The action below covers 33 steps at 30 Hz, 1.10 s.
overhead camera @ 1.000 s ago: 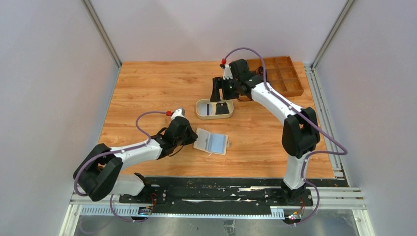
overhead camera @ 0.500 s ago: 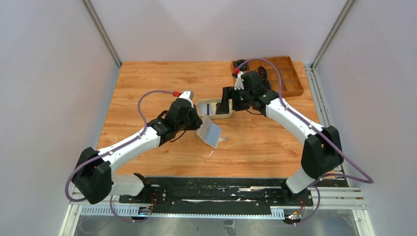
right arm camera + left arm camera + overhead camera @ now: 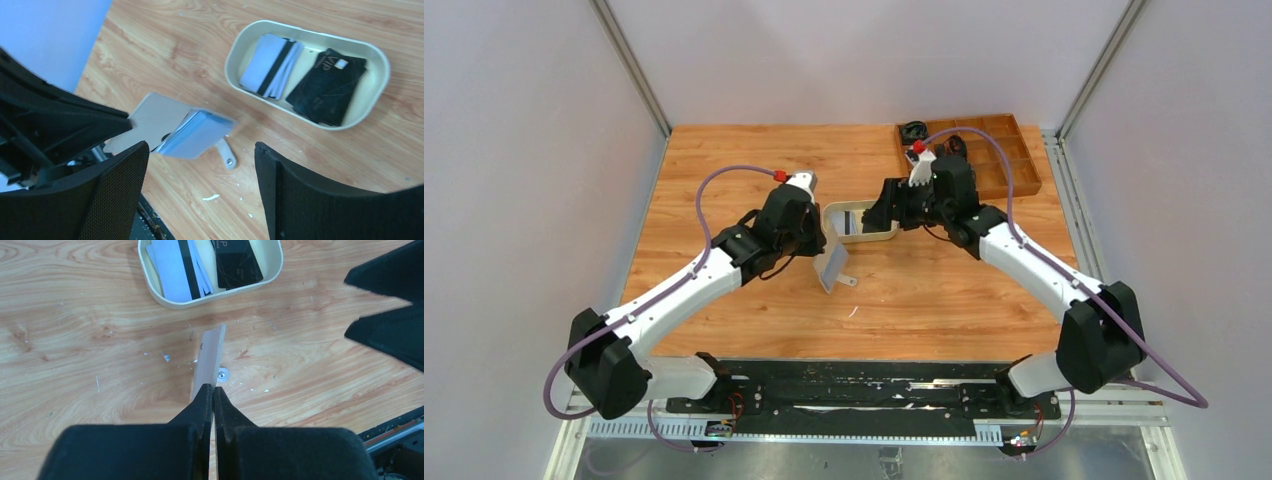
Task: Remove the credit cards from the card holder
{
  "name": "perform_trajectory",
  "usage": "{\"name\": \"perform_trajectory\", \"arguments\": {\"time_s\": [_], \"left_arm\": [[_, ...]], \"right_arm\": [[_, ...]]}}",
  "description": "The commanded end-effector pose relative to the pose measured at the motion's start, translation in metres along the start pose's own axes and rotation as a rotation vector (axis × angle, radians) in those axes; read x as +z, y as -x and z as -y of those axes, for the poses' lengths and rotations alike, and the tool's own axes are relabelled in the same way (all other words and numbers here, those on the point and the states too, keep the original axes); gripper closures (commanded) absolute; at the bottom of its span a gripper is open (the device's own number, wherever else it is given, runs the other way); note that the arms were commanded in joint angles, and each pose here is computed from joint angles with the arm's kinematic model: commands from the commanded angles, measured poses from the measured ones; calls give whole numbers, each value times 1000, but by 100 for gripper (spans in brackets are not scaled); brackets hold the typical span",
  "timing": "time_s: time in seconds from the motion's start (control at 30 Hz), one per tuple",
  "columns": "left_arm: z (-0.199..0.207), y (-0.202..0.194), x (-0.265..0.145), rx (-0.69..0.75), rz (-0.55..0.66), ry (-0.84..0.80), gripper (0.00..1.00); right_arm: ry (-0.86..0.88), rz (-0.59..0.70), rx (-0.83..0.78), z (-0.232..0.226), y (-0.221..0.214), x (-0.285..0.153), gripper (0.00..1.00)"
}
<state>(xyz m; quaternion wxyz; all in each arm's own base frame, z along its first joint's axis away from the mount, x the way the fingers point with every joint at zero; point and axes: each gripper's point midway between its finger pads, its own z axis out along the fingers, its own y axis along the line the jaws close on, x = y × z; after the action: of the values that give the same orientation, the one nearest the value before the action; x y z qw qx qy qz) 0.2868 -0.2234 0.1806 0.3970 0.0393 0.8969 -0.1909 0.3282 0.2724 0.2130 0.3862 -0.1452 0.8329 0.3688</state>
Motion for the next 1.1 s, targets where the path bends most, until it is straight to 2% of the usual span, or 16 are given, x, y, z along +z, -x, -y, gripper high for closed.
{"name": "perform_trajectory", "arguments": {"time_s": [0.0,0.13,0.3,0.5,0.77,1.07], "left_arm": [[1,19,-11,2,43,7,100],[9,30,-10,-69,82,-32,100],[16,54,-8,-242,220,-114,100],[30,80,-19,-352,365,-255,100],[46,91,-34,-449,403,-467,100],[56,109,-58,-472,421,-560,100]], "right_arm": [[185,92,47,-33,14,-9,19],[342,149,113,-55,17,-9,20],[470,200,192,-67,15,-11,21],[535,206,195,-75,17,-14,22],[564,189,193,-67,16,-15,23],[624,185,224,-62,19,-10,24]]}}
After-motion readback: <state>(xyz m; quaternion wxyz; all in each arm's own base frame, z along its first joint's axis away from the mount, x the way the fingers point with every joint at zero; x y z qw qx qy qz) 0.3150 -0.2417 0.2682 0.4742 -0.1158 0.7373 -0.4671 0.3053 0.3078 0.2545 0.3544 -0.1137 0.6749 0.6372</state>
